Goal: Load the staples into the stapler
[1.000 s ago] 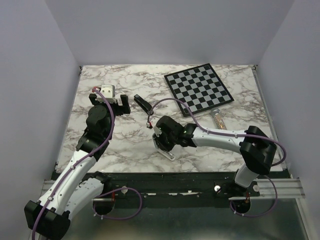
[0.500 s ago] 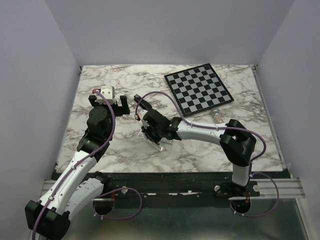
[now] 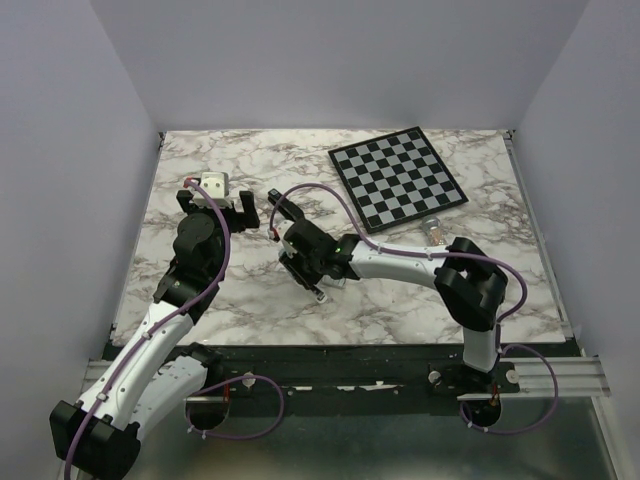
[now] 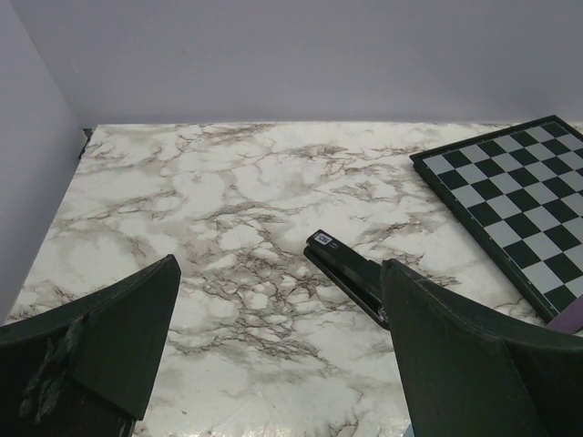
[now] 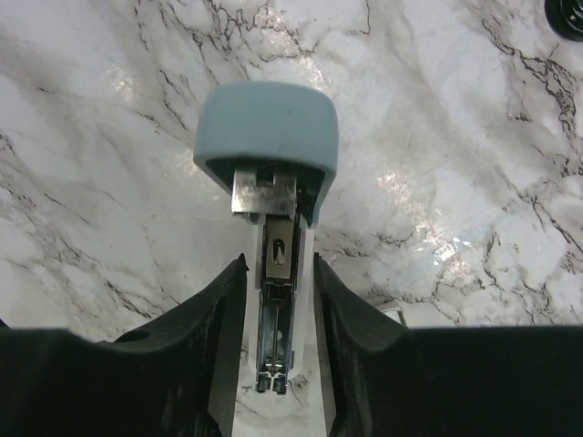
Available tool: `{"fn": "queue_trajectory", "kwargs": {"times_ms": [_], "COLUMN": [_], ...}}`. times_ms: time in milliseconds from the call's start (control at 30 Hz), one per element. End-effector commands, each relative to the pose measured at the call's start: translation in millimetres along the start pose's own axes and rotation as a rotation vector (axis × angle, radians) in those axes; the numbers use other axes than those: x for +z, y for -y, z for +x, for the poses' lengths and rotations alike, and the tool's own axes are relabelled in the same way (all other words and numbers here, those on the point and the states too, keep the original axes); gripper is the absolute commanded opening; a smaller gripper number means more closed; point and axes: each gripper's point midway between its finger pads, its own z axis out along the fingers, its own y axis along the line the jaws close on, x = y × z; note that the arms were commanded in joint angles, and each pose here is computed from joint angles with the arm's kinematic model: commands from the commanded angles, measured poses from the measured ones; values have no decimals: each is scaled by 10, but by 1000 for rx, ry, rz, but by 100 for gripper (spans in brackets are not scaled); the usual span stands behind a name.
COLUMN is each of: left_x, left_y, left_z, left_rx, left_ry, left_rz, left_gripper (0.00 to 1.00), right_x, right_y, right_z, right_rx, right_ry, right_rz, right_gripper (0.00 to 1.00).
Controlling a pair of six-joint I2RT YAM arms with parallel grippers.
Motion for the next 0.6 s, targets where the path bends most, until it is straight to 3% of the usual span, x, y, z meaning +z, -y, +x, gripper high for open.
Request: {"fn": "queue_trajectory", "kwargs": {"times_ms": [0,300,567], "left_x": [-9,-8,-3], "left_y": [-53,-45,-39], "left_z": [-45,-38,-28], "left_rx": [7,3,4], "left_ry": [23,21,18], "left_rz": [-22,-17,-14], "left_gripper": [99,99,99], "right_x": [-231,-560,-401], "right_y": [-33,305,541], "right_z": [-214,-138,148], "right_rx": [22,149,189], "right_ry": [60,75,-21], "right_rz": [-1,109,192], "right_gripper": [44,50,59]}}
